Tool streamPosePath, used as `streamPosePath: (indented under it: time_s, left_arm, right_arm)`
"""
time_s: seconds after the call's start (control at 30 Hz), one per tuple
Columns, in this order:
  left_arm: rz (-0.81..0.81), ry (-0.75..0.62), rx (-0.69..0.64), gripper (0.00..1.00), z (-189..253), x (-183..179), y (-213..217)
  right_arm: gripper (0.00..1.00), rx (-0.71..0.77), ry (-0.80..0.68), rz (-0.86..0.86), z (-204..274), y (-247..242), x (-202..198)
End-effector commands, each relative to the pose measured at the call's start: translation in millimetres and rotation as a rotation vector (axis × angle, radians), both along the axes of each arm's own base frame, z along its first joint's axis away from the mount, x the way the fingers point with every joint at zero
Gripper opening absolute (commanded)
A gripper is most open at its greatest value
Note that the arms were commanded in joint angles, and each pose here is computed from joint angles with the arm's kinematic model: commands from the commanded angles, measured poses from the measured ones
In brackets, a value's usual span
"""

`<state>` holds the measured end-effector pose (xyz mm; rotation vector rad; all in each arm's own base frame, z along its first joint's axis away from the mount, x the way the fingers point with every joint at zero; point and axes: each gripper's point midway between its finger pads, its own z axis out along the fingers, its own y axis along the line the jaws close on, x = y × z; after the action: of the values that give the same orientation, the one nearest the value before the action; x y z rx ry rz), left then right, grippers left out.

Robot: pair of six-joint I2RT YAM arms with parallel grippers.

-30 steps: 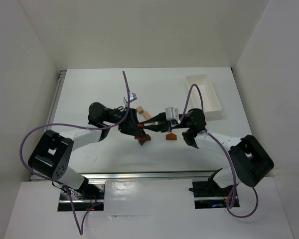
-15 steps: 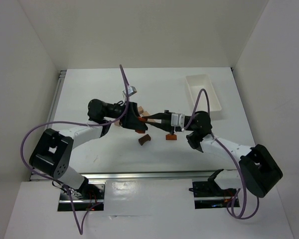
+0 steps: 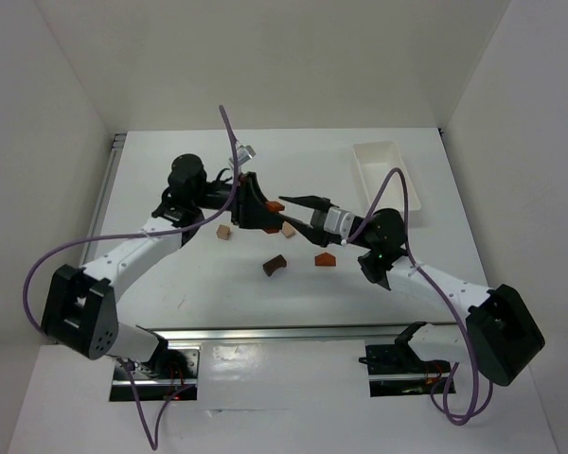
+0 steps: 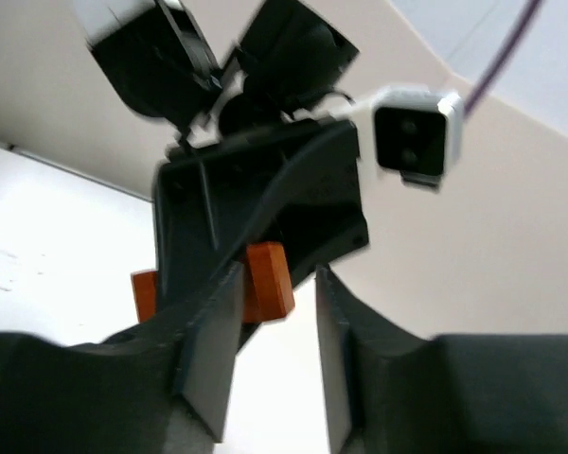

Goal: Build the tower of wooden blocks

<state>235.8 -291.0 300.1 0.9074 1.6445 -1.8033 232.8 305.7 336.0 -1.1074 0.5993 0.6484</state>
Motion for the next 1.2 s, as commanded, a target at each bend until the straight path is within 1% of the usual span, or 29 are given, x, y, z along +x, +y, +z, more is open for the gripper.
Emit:
streamPosePath:
  time_s: [0.0, 0.03, 0.07, 0.1, 0.13, 0.17, 0.23, 0.27, 0.33, 0.37, 0.4, 0.43, 0.47, 0.5, 0.53, 0.57, 0.6, 0.63, 0.67, 0.7, 0.73, 0.77, 0.87, 0.9, 1.0, 1.07, 1.13, 1.17]
  left_arm:
    - [0.179, -0.181, 0.079, 0.0, 9.9, 11.1, 5.9]
    - [0.206, -0.187, 0.093, 0.0, 10.3, 10.1, 6.2]
    - [0.297, -0.216, 0.111, 0.0, 18.6, 19.0, 10.7]
    - [0.353, -0.244, 0.138, 0.0, 20.2, 26.8, 14.6]
    - [0.387, -0.195, 0.201, 0.0, 7.3, 28.6, 16.6]
    - [0.477, -0.207, 0.235, 0.0, 10.4, 41.6, 23.0]
    - [0.545, -0.174, 0.302, 0.0, 0.0, 53.9, 29.1]
    - [0.6, -0.139, 0.364, 0.0, -7.2, 60.3, 34.2]
    - [0.675, -0.079, 0.474, 0.0, -29.5, 73.4, 41.7]
    - [0.791, -0.06, 0.54, 0.0, -35.5, 90.7, 55.2]
    - [0.82, -0.003, 0.63, 0.0, -53.1, 88.7, 63.2]
    - [0.854, 0.03, 0.684, 0.0, -62.0, 90.8, 67.7]
    - [0.949, 0.053, 0.768, 0.0, -74.5, 105.6, 81.6]
    - [0.976, 0.091, 0.815, 0.0, -82.9, 105.4, 83.7]
    - [0.982, 0.134, 0.901, 0.0, -97.4, 97.7, 90.9]
    - [1.041, 0.159, 0.985, 0.0, -113.1, 103.9, 103.2]
    - [1.076, 0.194, 1.009, 0.0, -113.1, 103.0, 103.0]
    - [1.069, 0.229, 1.09, 0.0, -123.6, 91.3, 109.1]
    - [1.102, 0.24, 1.15, 0.0, -132.0, 89.7, 119.7]
    - [1.109, 0.259, 1.188, 0.0, -138.6, 84.0, 115.5]
    - [1.121, 0.27, 1.23, 0.0, -144.2, 79.2, 119.4]
    - [1.147, 0.283, 1.317, 0.0, -152.0, 69.8, 132.1]
    - [1.137, 0.349, 1.449, 0.0, -179.0, 49.2, 140.9]
    - [1.122, 0.356, 1.512, 0.0, -191.0, 37.8, 147.0]
    - [1.068, 0.367, 1.577, 0.0, -209.8, 18.2, 147.5]
    - [1.022, 0.346, 1.582, 0.0, -224.7, 8.6, 140.1]
    - [1.026, 0.342, 1.613, 0.0, -234.5, 7.3, 141.2]
    - [1.034, 0.353, 1.65, 0.0, -238.6, 2.1, 143.6]
  right_arm:
    - [0.45, 0.061, -0.084, -0.018, 31.8, -2.5, -4.0]
    - [0.51, 0.065, -0.081, -0.026, 32.3, -3.0, -2.6]
    - [0.62, 0.071, -0.089, -0.026, 37.1, -3.1, -2.7]
    - [0.64, 0.071, -0.089, -0.026, 37.1, -3.1, -2.7]
    - [0.64, 0.06, -0.075, -0.026, 33.4, -2.2, -1.5]
    - [0.64, 0.069, -0.087, -0.026, 38.6, -4.5, -4.6]
    - [0.64, 0.078, -0.104, -0.038, 44.9, -8.3, -6.9]
    - [0.64, 0.093, -0.09, -0.074, 49.1, -10.6, 0.0]
    - [0.64, 0.092, -0.104, -0.108, 53.9, -16.4, 0.0]
    - [0.64, 0.085, -0.075, -0.134, 54.3, -18.2, 5.0]
    - [0.65, 0.082, -0.074, -0.157, 54.1, -20.5, 7.8]
    - [0.65, 0.087, -0.065, -0.177, 56.6, -24.2, 8.4]
    - [0.65, 0.099, -0.054, -0.228, 58.9, -30.0, 15.3]
    - [0.65, 0.106, -0.037, -0.262, 59.3, -34.1, 19.9]
    - [0.65, 0.118, -0.03, -0.288, 63.0, -39.3, 20.9]
    - [0.65, 0.132, 0.002, -0.355, 61.6, -46.5, 32.3]
    - [0.65, 0.142, 0.018, -0.393, 62.8, -52.4, 36.3]
    - [0.65, 0.142, 0.04, -0.427, 59.6, -55.9, 42.2]
    - [0.65, 0.14, 0.082, -0.495, 52.5, -63.4, 53.4]
    - [0.65, 0.153, 0.109, -0.524, 53.6, -67.4, 58.0]
    - [0.65, 0.141, 0.144, -0.55, 44.7, -68.4, 64.7]
    - [0.65, 0.131, 0.178, -0.602, 35.3, -72.9, 74.4]
    - [0.64, 0.117, 0.242, -0.646, 20.8, -76.3, 83.2]
    - [0.64, 0.12, 0.259, -0.663, 16.0, -79.0, 85.3]
    - [0.64, 0.099, 0.273, -0.667, 6.8, -78.8, 85.7]
    - [0.64, 0.079, 0.284, -0.661, -1.3, -77.2, 85.0]
    - [0.64, 0.07, 0.29, -0.662, -4.0, -77.1, 85.3]
    - [0.64, 0.057, 0.299, -0.664, -7.8, -76.8, 85.6]
